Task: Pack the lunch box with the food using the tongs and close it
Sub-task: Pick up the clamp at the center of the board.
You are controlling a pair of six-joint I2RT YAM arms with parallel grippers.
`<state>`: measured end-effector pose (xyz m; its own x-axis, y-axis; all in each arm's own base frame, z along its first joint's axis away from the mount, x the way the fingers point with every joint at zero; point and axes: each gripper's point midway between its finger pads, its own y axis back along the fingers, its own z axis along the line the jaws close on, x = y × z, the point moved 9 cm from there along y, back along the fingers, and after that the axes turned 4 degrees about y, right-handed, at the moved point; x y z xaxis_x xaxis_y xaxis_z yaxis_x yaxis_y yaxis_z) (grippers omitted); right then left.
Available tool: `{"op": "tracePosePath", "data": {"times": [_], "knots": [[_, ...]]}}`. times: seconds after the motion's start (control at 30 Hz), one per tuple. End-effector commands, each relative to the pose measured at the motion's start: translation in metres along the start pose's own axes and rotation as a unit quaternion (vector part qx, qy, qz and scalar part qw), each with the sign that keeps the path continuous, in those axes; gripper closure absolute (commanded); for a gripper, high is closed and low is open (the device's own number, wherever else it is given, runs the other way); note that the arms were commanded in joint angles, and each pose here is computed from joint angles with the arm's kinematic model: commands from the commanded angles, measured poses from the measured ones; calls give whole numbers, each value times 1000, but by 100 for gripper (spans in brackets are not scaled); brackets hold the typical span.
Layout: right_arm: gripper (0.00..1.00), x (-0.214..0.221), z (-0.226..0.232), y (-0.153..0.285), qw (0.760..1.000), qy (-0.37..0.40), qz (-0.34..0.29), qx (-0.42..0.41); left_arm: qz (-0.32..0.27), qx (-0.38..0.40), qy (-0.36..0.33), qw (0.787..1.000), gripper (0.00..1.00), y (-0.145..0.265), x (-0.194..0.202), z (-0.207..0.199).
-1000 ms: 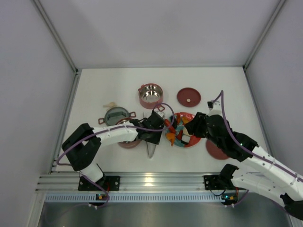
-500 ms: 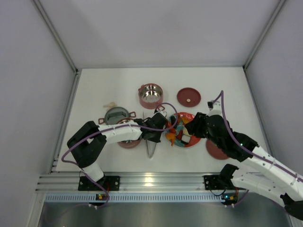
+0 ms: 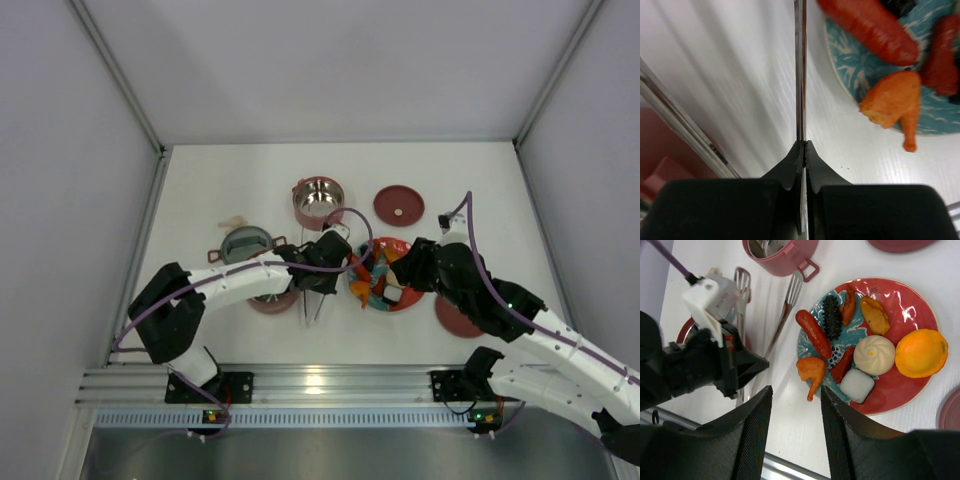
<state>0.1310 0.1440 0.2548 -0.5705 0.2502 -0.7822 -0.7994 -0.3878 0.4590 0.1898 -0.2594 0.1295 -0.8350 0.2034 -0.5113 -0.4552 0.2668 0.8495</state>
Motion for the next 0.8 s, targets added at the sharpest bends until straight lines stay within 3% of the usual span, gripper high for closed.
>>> {"op": "tracePosePath", "data": {"times": [0.0,0.27,0.43,0.57,0.77], "knots": [[57,-3,6,4,1000,6,-5,-15,-75,24,4,997,100,48,-38,-9],[57,-21,20,7,998,4,-35,-48,-114,67,4,991,100,96,-64,-17],[54,-44,31,22,989,9,-101,-107,-139,169,9,976,100,136,-72,-28],[51,-66,38,46,969,1,-179,-171,-159,268,13,950,100,175,-72,-35],[50,-76,48,69,944,4,-211,-253,-166,409,9,897,100,215,-69,-48]]}}
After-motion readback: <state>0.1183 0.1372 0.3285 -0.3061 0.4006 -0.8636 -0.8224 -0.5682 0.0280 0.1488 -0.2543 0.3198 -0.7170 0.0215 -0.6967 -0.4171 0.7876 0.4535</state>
